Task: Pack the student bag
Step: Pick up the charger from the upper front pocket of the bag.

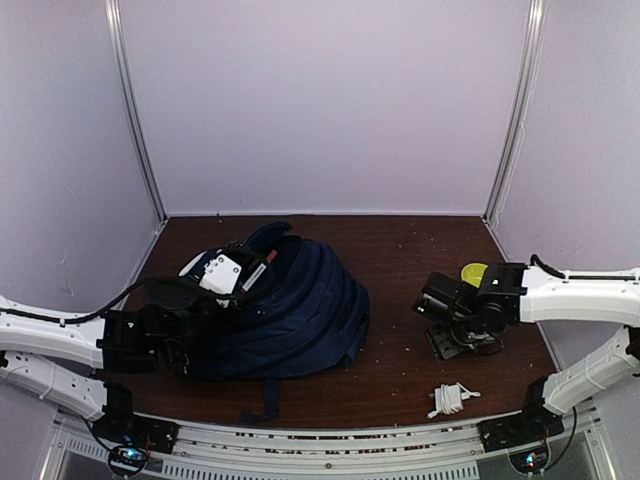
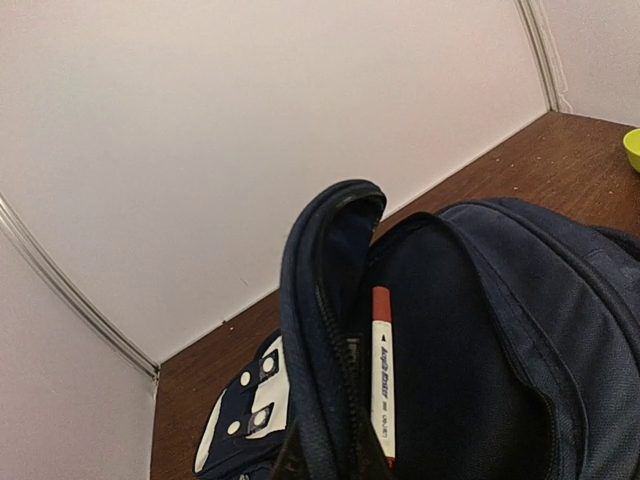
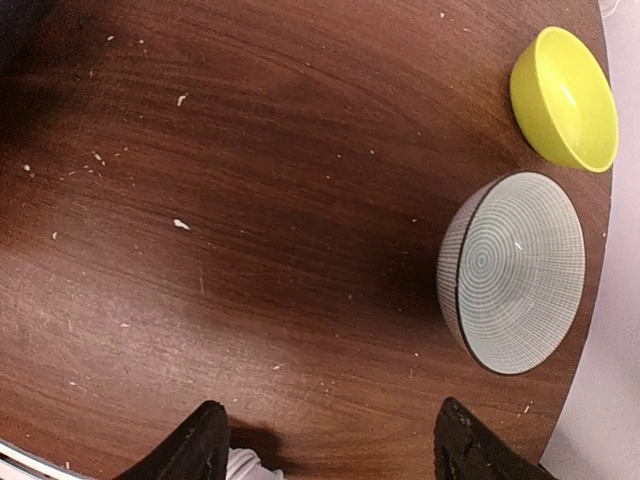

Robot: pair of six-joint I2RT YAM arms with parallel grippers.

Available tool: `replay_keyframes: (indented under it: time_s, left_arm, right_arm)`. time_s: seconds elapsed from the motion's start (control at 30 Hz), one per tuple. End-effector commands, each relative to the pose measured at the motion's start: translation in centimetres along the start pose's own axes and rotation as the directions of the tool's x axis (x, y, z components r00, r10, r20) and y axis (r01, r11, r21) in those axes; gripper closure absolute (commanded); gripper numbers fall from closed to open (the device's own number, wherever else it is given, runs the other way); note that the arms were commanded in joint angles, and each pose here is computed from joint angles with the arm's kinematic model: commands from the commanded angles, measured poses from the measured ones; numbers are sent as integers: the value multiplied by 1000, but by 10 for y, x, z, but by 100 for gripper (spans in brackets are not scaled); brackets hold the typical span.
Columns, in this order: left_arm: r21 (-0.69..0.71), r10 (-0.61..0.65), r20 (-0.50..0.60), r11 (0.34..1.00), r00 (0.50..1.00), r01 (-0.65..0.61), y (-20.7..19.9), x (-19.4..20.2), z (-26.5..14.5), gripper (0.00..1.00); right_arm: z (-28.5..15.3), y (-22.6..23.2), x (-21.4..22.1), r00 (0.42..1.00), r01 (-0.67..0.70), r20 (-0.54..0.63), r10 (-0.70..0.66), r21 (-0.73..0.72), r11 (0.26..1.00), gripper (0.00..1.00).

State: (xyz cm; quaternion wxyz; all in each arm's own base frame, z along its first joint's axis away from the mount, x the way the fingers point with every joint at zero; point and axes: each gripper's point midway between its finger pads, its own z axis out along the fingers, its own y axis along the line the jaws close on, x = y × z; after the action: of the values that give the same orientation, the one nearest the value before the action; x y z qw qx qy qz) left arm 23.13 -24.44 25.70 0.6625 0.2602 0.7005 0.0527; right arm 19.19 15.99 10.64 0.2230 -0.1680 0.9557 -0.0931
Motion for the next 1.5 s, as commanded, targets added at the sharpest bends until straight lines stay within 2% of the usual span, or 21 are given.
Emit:
replay_keyframes:
  time_s: [0.0, 0.1, 0.2, 0.23, 0.27, 0.3, 0.4, 0.47, 0.53, 0.63, 0.8, 1.03, 1.2, 1.27, 1.33, 1.47]
  left_arm:
    - [-45, -99, 66, 994, 993, 102, 17, -28, 0, 100]
    - [-49, -97, 63, 994, 993, 101, 17, -26, 0, 100]
    - [-48, -100, 65, 994, 993, 103, 16, -25, 1, 100]
    - [-44, -97, 65, 994, 993, 100, 15, -25, 1, 100]
    - [-41, -94, 65, 994, 993, 97, 14, -26, 2, 100]
    - [-39, -88, 64, 995, 994, 91, 13, -26, 2, 100]
    - [-37, -76, 60, 996, 995, 78, 13, -28, 3, 100]
    - [-39, -81, 60, 996, 995, 83, 13, -27, 2, 100]
    - [-40, -93, 65, 995, 994, 96, 14, -27, 2, 100]
    - [-32, -89, 63, 995, 994, 91, 12, -27, 3, 100]
    - [-19, -80, 61, 996, 995, 82, 8, -29, 5, 100]
    - [10, -108, 87, 994, 990, 108, 9, -38, 2, 100]
    - [13, -135, 81, 991, 988, 135, 11, -34, 0, 100]
    - [16, -145, 82, 989, 986, 144, 12, -34, -1, 100]
    - [14, -155, 80, 988, 985, 154, 13, -34, -1, 100]
    - [15, -179, 73, 984, 981, 178, 17, -33, -4, 100]
  right_arm:
    - [-6, -18, 11, 997, -75, 21, 75, 27, 997, 25]
    - [-3, -23, 20, 996, -90, 7, 90, 40, 995, 21]
    - [-18, -44, 6, 986, -149, 97, 138, 114, 982, 19]
    - [-26, -54, -4, 975, -180, 156, 158, 139, 974, 15]
    - [-30, -58, -10, 962, -215, 199, 186, 138, 967, 4]
    - [-33, -59, -15, 949, -243, 235, 210, 119, 963, 0]
    - [-34, -52, -18, 911, -318, 279, 303, 9, 948, 0]
    - [-33, -59, -10, 874, -398, 296, 386, -19, 917, 0]
    - [-33, -63, -4, 858, -419, 305, 414, -54, 907, 0]
    - [-35, -55, 5, 857, -407, 280, 433, -150, 901, 0]
    - [-28, -54, 30, 818, -499, 197, 541, -224, 837, 0]
    - [-22, -46, 49, 794, -543, 123, 595, -297, 786, 10]
    - [-16, -39, 60, 816, -534, 68, 574, -294, 793, 13]
    - [-13, -34, 65, 829, -526, 37, 558, -289, 800, 10]
    - [-11, -28, 68, 844, -511, 8, 537, -292, 808, 1]
    - [-3, -10, 77, 877, -473, -65, 477, -299, 829, 0]
